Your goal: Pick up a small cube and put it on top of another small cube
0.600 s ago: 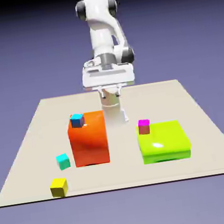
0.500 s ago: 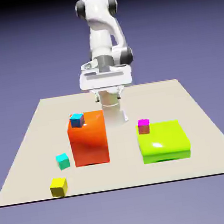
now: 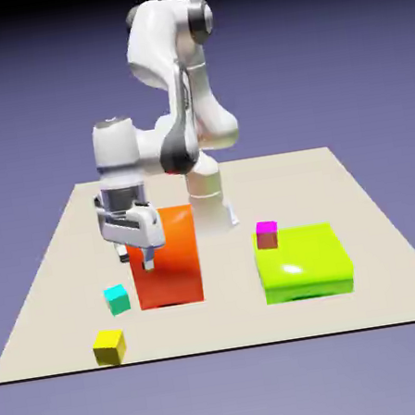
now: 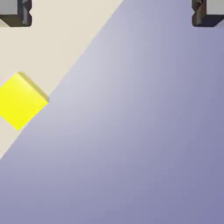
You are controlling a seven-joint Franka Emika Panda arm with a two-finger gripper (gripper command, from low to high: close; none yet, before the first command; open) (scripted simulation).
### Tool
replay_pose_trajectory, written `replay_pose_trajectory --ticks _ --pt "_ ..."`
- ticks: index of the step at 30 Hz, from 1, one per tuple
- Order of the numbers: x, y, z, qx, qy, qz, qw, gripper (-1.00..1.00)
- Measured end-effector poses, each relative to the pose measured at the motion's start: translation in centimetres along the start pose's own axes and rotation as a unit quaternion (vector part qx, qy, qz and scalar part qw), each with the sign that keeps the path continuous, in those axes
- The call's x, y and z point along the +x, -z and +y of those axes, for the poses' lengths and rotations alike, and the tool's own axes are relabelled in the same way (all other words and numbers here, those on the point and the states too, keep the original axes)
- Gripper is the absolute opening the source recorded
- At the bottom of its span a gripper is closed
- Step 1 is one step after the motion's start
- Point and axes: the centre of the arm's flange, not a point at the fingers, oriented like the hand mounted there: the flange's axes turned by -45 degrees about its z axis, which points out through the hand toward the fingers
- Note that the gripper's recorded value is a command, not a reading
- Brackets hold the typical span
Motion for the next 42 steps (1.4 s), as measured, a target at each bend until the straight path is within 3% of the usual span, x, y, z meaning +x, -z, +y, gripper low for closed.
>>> replay_pose_trajectory --ticks 5,11,13,16,17,19,23,35,37,41,42 --pt "4.9 -5.3 3.2 -0.03 -0.15 -0.066 0.986 0.0" --pt "9.7 -11.9 8.5 -0.065 -0.326 -0.144 0.932 0.0" --pt "9.8 -12.1 8.7 -0.066 -0.331 -0.146 0.93 0.0" --pt "8.4 -17.6 9.1 -0.066 -0.331 -0.146 0.93 0.0" --pt "8.1 -18.8 9.2 -0.066 -0.331 -0.146 0.93 -1.0" --pt "8.1 -18.8 9.2 -0.066 -0.331 -0.146 0.93 -1.0" --pt "9.7 -11.8 9.0 -0.066 -0.324 -0.147 0.932 -1.0" --pt "3.4 -3.5 20.3 -0.1 -0.085 -0.183 0.974 -1.0" --pt "3.2 -3.3 20.6 -0.101 -0.077 -0.184 0.975 -1.0" --pt "1.2 -9.6 21.9 -0.101 -0.077 -0.184 0.975 -1.0" --pt "1.1 -9.8 21.9 -0.101 -0.077 -0.184 0.975 1.0"
